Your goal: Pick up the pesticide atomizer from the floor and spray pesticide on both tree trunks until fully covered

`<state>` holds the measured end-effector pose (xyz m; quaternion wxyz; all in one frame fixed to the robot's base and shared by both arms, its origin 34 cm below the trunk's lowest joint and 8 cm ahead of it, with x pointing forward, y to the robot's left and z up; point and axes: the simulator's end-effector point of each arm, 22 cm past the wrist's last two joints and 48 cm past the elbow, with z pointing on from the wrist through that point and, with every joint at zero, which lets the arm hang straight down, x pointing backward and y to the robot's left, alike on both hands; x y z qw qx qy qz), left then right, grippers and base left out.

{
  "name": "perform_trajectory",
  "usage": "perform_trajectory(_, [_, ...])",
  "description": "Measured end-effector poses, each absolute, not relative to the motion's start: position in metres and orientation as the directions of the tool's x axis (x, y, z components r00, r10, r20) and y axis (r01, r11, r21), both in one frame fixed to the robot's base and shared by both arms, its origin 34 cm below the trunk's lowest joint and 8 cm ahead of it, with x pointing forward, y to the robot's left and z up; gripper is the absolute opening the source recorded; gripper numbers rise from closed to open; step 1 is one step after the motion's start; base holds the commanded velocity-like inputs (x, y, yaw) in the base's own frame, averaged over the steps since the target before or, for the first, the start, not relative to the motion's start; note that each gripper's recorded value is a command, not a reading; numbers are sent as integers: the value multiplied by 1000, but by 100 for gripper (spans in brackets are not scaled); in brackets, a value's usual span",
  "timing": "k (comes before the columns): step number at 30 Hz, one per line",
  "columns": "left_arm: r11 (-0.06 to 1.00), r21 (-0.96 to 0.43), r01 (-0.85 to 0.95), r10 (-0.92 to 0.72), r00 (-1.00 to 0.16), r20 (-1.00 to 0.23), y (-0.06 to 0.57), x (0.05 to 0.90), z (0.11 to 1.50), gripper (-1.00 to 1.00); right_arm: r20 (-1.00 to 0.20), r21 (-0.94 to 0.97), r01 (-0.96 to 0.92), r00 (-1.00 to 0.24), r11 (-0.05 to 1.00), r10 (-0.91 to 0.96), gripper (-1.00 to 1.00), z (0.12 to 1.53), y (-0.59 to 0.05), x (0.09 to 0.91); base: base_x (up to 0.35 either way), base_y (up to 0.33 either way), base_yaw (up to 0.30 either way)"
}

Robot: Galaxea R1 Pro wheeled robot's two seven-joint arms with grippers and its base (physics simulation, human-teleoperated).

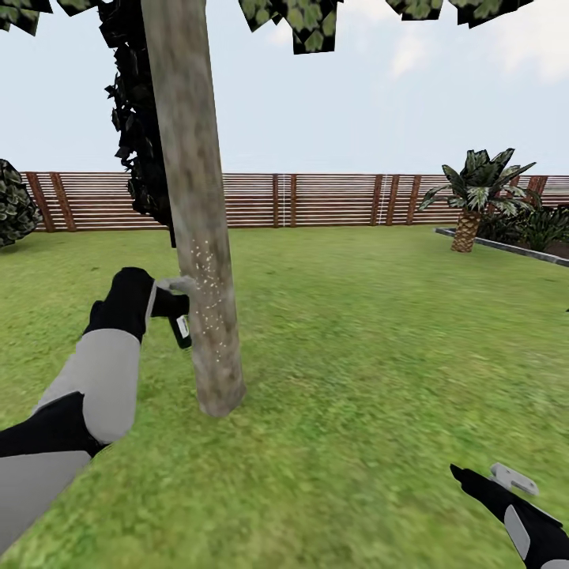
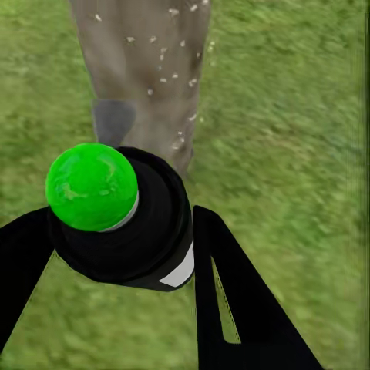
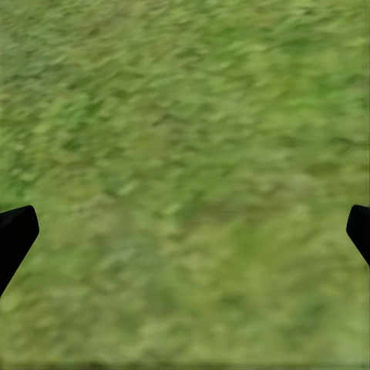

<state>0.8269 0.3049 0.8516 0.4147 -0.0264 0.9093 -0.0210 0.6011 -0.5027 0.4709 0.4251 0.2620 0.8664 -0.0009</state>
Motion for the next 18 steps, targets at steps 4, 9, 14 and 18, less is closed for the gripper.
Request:
perform_trajectory(4, [998, -63, -25, -65, -606, -793, 304, 837, 899, -100, -737, 221, 455, -501, 863, 453, 100, 471, -503, 601, 0, 0, 0])
perform_trajectory(9, [998, -67, 2, -55, -556, -829, 294, 847, 962, -100, -737, 221, 455, -501, 863, 453, 100, 471, -503, 601, 0, 0, 0])
perform_trajectory(14, [1000, -18, 17, -7, -523, -853, 289, 852, 1024, -100, -737, 221, 455, -501, 863, 453, 100, 471, -503, 601, 0, 0, 0])
perform_trajectory(18, [999, 44, 16, 46, -503, -863, 289, 850, 1070, -100, -737, 222, 454, -501, 863, 453, 100, 471, -503, 601, 0, 0, 0])
